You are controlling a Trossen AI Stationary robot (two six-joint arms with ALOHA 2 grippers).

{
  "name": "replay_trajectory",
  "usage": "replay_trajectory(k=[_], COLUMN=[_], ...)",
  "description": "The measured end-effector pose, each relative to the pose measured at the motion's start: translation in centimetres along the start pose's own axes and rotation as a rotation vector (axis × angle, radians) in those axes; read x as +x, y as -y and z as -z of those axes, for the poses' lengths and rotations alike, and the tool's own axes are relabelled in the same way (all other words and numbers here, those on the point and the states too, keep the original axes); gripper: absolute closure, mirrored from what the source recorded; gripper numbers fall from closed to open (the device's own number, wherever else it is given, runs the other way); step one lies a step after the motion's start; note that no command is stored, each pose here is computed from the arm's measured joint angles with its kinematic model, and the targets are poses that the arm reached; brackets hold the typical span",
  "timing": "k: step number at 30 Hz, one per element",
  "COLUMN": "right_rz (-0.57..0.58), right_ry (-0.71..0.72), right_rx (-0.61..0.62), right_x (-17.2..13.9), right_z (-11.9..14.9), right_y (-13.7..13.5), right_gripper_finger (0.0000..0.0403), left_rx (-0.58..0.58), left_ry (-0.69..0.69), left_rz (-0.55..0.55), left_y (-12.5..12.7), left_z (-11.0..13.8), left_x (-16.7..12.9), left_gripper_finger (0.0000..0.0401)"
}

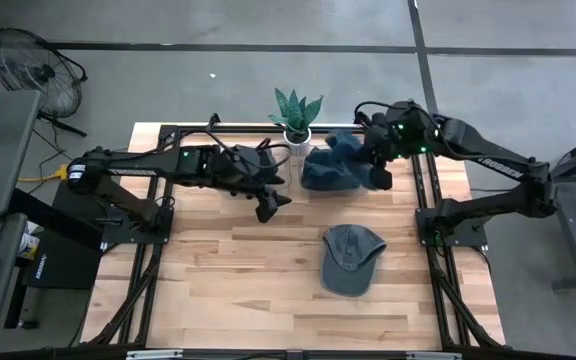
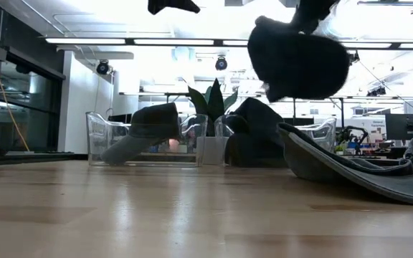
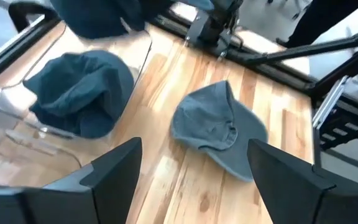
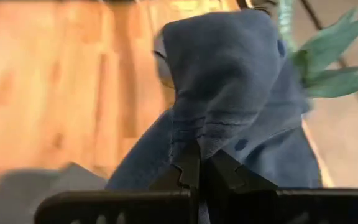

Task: Pick & Place hat
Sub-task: Put the dark blue cap into the right transparent bin

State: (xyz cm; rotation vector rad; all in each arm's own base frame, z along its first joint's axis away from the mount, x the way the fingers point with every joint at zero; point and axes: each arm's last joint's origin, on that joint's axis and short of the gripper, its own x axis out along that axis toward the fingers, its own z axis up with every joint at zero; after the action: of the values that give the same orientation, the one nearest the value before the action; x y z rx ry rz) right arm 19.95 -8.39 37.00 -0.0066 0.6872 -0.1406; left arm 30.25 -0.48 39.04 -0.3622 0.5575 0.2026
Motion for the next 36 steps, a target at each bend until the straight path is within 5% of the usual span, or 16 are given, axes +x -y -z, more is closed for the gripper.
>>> replay_trajectory(k=[12, 36], right_rz=[0.113, 0.121], right_ry=[-0.170, -0.385], right_rx=[-0.461, -0.609], right_x=[3.1, 10.6], right_z=[-0.4, 0.9], right_y=[1.3, 2.8], right_gripper_finger=[0.0402, 0.0403], left_rx=[-0.003, -0.028], left_ry=[-0.018, -0.054], left_rz=[-0.011, 0.062], left_y=[-0.1, 0.1], left_z=[0.2, 0.3], left_x=[0.0, 0.0], left_gripper_finger=[0.0122, 0.0122])
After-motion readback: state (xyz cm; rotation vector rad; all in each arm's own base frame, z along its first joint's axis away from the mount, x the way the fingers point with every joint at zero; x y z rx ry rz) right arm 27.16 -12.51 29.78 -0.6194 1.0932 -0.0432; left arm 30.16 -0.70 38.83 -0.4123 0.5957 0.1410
